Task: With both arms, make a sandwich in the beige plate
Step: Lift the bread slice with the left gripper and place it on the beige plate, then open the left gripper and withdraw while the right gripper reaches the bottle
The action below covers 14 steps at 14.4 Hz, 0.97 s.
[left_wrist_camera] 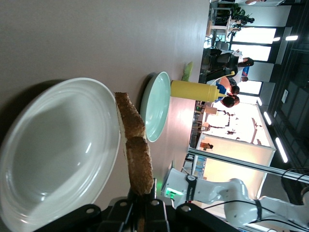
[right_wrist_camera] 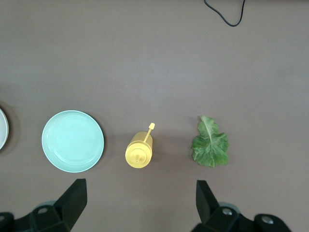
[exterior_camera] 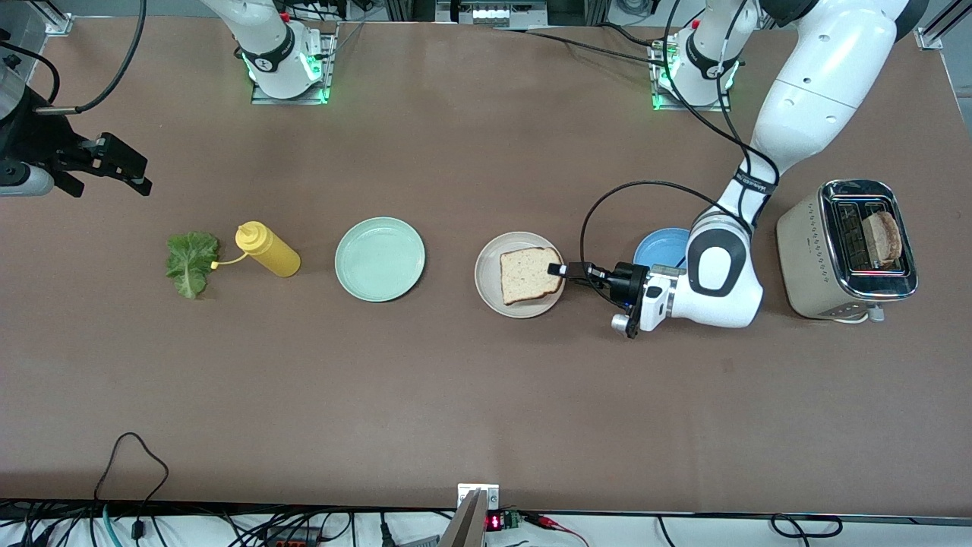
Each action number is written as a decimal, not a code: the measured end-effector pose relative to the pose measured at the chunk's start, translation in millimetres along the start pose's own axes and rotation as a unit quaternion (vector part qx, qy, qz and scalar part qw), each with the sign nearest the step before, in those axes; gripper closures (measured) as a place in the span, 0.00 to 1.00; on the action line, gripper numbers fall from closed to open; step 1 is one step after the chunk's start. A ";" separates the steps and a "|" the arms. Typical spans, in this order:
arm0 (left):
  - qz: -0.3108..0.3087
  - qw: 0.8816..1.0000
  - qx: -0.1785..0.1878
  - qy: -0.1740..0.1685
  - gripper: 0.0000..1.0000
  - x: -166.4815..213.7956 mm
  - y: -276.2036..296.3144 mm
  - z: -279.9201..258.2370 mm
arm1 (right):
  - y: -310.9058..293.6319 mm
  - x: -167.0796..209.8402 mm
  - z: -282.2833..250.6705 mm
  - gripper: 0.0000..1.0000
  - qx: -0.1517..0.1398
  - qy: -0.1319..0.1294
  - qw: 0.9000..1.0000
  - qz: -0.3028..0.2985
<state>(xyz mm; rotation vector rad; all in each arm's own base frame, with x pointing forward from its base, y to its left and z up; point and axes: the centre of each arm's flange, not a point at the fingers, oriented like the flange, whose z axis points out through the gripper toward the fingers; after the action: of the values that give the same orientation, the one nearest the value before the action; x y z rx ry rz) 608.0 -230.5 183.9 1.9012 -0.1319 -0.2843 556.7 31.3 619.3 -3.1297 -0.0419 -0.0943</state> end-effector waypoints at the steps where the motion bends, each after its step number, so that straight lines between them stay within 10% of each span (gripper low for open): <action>1: 0.005 1.000 0.006 0.001 0.93 -3.1 -5.6 4.1 | 0.4 0.2 1.8 0.00 0.000 -0.002 1.000 0.000; 8: 0.017 1.000 -0.002 0.003 0.93 -11.2 -18.3 30.5 | 1.4 7.8 40.4 0.00 0.001 -0.043 0.999 -0.007; 14: 0.019 1.000 -0.011 0.002 0.85 -18.3 -31.1 43.2 | 42.5 6.3 70.7 0.00 0.060 -0.077 0.982 -0.163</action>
<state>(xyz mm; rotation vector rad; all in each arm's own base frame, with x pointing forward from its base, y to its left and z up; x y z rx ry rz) 577.7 -255.0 143.3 1.8755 -0.1611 -0.2560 568.4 -10.2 548.7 -2.9723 -0.5407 0.1424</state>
